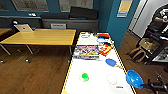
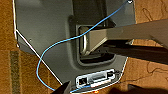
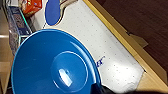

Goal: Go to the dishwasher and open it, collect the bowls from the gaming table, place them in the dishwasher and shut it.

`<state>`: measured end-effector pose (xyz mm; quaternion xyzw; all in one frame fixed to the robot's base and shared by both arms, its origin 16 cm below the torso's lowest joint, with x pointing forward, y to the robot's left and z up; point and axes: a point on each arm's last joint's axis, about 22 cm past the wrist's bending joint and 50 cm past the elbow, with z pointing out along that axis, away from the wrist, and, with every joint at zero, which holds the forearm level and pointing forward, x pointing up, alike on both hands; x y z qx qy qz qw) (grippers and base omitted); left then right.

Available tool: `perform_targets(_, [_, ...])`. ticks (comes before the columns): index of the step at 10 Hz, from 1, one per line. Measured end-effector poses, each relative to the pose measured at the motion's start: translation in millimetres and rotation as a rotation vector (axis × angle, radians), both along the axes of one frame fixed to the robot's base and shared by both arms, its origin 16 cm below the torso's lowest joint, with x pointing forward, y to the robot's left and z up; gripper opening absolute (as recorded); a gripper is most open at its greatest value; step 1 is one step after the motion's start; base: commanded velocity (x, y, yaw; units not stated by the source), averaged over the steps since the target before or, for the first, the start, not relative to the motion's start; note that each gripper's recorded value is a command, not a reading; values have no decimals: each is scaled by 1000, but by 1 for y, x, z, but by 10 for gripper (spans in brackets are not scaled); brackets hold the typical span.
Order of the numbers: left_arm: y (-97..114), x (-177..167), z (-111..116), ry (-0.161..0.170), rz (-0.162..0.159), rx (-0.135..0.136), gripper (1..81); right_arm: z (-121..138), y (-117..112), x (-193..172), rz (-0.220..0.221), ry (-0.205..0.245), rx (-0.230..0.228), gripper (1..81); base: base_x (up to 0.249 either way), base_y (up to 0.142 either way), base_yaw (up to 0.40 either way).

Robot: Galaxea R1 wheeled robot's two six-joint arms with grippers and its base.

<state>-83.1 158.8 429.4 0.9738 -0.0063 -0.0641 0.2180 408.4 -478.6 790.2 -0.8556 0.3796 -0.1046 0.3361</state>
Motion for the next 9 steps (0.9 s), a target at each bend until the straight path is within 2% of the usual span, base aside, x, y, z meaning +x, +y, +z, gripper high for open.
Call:
perform_targets(1, [0,0,0,-1,0,-1,811,15,6,-17,43,-2,4,10,0,0,0])
perform_targets(2, [0,0,0,-1,0,0,811,24,24,-36,104,4,22,10,0,0,0])
perform_targets(3, [0,1,0,-2,-1,-1,811,24,31,-61,143,26,22,10,0,0,0])
perform_targets(4, [0,1,0,-3,-2,0,811,16,26,-91,156,63,0,10,0,0,0])
perform_targets(5, [0,4,-1,-12,2,-1,811,4,16,-116,150,94,-34,10,0,0,0])
perform_targets(7, [1,10,0,-32,13,-6,811,-32,26,-180,172,166,-64,10,0,0,0])
perform_targets(9, [2,15,6,-41,25,-30,811,-69,35,-251,186,238,-101,10,0,0,0])
